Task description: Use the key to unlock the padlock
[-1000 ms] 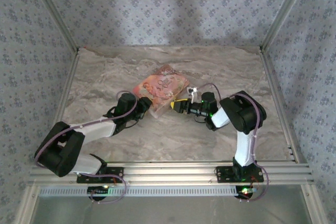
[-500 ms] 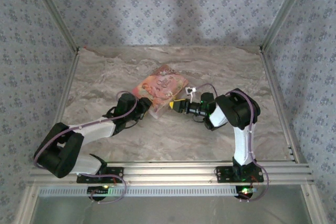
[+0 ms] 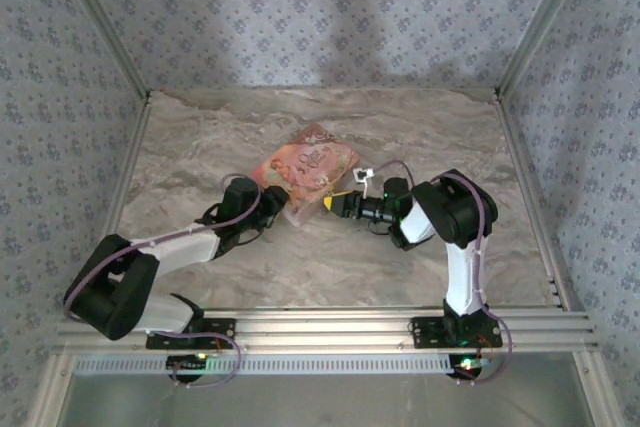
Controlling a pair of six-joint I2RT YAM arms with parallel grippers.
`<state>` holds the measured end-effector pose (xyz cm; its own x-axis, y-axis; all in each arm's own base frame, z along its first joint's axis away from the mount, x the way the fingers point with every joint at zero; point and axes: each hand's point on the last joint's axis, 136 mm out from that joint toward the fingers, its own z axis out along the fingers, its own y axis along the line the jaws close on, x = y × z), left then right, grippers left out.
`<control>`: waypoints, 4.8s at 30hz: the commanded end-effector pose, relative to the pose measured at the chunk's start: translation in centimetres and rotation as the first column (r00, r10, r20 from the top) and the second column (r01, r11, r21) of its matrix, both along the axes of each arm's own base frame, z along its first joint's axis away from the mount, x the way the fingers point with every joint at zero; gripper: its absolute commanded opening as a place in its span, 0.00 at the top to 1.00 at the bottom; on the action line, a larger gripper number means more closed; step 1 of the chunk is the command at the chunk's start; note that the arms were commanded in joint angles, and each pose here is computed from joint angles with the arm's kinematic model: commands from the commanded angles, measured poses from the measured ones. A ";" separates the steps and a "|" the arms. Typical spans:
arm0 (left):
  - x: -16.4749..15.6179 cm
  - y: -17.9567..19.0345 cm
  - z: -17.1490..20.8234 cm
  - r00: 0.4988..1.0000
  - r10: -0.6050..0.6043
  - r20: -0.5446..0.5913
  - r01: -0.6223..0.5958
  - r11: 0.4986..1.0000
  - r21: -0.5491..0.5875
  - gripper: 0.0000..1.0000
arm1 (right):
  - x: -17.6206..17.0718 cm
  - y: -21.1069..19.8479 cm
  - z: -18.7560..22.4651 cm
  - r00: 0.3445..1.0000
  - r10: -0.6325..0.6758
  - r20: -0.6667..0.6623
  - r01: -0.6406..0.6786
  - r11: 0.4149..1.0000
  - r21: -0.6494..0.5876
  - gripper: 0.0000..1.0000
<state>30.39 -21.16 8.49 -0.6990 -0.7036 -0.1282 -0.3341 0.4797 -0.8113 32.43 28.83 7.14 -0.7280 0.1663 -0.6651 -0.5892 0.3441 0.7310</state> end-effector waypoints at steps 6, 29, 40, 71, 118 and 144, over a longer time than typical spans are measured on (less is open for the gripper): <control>-2.2 1.8 -3.6 0.992 0.012 -0.127 0.000 0.995 0.099 0.51 | -1.0 0.7 2.9 0.992 0.067 0.103 -0.071 0.997 0.040 0.53; -2.3 2.0 -3.7 0.991 0.017 -0.130 -0.003 0.994 0.106 0.51 | -0.3 -0.1 -0.1 1.000 0.001 -0.004 -0.001 1.000 -0.030 0.97; -2.6 2.2 -4.2 0.990 0.020 -0.140 -0.003 0.993 0.117 0.51 | 1.5 -1.9 1.5 0.986 -0.156 -0.066 0.159 0.987 0.036 1.00; -2.7 2.4 -4.5 0.990 0.015 -0.141 0.002 0.993 0.119 0.46 | 4.8 -2.2 3.1 0.933 -0.310 -0.185 0.329 0.940 0.086 1.00; 4.7 9.1 -2.9 0.997 -0.010 -0.074 0.025 0.979 0.204 0.40 | -6.5 -6.4 3.8 0.977 -0.068 -0.203 -0.045 0.863 -0.503 1.00; 2.6 11.7 9.2 0.957 -0.017 0.289 -0.073 0.951 0.299 0.10 | -7.1 -5.2 -2.8 0.916 -0.039 -0.400 -0.201 0.818 -0.539 1.00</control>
